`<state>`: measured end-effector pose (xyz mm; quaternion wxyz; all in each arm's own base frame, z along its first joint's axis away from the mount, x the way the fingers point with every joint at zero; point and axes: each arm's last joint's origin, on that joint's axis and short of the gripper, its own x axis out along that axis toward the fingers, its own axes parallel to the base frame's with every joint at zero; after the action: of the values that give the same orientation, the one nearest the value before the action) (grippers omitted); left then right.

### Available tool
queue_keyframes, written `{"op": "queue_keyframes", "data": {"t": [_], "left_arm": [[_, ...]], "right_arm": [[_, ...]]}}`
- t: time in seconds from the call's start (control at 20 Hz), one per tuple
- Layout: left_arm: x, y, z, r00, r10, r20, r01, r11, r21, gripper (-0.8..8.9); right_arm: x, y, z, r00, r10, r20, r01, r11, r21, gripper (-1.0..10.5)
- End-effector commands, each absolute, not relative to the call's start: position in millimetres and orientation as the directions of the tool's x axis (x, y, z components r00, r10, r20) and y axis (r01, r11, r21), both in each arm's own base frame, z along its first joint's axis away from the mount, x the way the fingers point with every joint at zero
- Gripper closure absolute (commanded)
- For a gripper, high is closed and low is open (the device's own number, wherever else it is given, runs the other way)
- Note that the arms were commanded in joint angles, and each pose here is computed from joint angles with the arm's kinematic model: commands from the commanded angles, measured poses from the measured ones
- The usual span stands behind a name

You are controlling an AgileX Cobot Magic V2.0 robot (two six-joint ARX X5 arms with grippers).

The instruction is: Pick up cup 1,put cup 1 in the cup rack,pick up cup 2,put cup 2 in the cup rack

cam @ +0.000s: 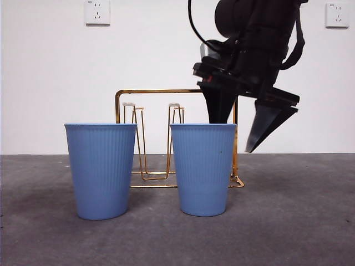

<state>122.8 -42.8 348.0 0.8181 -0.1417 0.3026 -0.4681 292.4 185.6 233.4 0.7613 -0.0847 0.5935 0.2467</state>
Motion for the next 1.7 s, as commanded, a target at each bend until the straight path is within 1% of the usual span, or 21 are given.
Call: {"op": "queue_keyframes", "data": {"t": [0.05,0.2,0.35,0.45,0.55,0.65,0.75,0.85,0.9,1.0,1.05,1.1,1.2,1.4,1.5,1.6,1.7], "left_arm": [[125,-45,348,0.365,-0.859,-0.360,0.684,0.510,-0.522,1.67],[129,-46,346,0.357,-0.858,-0.370,0.676,0.511,-0.531,1.67],[134,-47,344,0.351,-0.857,-0.378,0.655,0.512,-0.555,1.67],[139,-49,345,0.331,-0.876,-0.350,0.651,0.481,-0.588,1.67],[145,-53,351,0.297,-0.913,-0.279,0.664,0.407,-0.627,1.67],[151,-58,360,0.295,-0.932,-0.212,0.672,0.360,-0.647,1.67],[158,-64,369,0.289,-0.946,-0.149,0.684,0.313,-0.659,1.67],[165,-75,375,0.290,-0.952,-0.100,0.684,0.279,-0.674,1.67],[170,-82,377,0.301,-0.950,-0.083,0.675,0.274,-0.686,1.67],[178,-101,377,0.311,-0.949,-0.051,0.661,0.255,-0.706,1.67],[182,-112,378,0.302,-0.953,-0.028,0.662,0.231,-0.713,1.68],[187,-126,378,0.285,-0.959,0.010,0.662,0.189,-0.725,1.68],[196,-153,378,0.261,-0.959,0.108,0.653,0.093,-0.751,1.68],[210,-200,370,0.253,-0.918,0.306,0.606,-0.096,-0.790,1.68],[215,-213,365,0.263,-0.884,0.385,0.581,-0.174,-0.795,1.68],[219,-223,358,0.276,-0.864,0.422,0.554,-0.215,-0.804,1.68],[222,-227,353,0.312,-0.851,0.423,0.533,-0.212,-0.819,1.68]], "right_arm": [[293,190,230,0.171,0.278,-0.945,-0.480,0.861,0.166,8.7],[292,194,231,0.136,0.337,-0.931,-0.528,0.820,0.220,9.6],[290,193,230,0.118,0.326,-0.938,-0.543,0.812,0.214,9.6],[285,190,236,0.110,0.320,-0.941,-0.563,0.800,0.206,9.6],[278,184,253,0.152,0.326,-0.933,-0.580,0.794,0.183,9.6],[264,174,284,0.246,0.348,-0.905,-0.589,0.795,0.146,9.6],[241,159,325,0.379,0.404,-0.833,-0.596,0.795,0.115,9.6],[211,138,369,0.548,0.453,-0.703,-0.588,0.807,0.062,9.6],[193,126,392,0.641,0.469,-0.608,-0.566,0.823,0.038,9.6],[161,104,425,0.749,0.510,-0.423,-0.550,0.835,0.033,9.6],[148,96,436,0.776,0.524,-0.351,-0.550,0.835,0.030,9.6],[135,87,445,0.807,0.520,-0.279,-0.536,0.844,0.022,9.6],[120,76,455,0.845,0.495,-0.202,-0.508,0.861,-0.014,9.6],[113,70,463,0.863,0.488,-0.129,-0.498,0.866,-0.053,9.6],[113,71,464,0.866,0.488,-0.111,-0.496,0.866,-0.064,9.6],[116,73,467,0.868,0.490,-0.082,-0.496,0.865,-0.077,9.6],[119,74,468,0.867,0.493,-0.068,-0.498,0.863,-0.086,9.6]]}}
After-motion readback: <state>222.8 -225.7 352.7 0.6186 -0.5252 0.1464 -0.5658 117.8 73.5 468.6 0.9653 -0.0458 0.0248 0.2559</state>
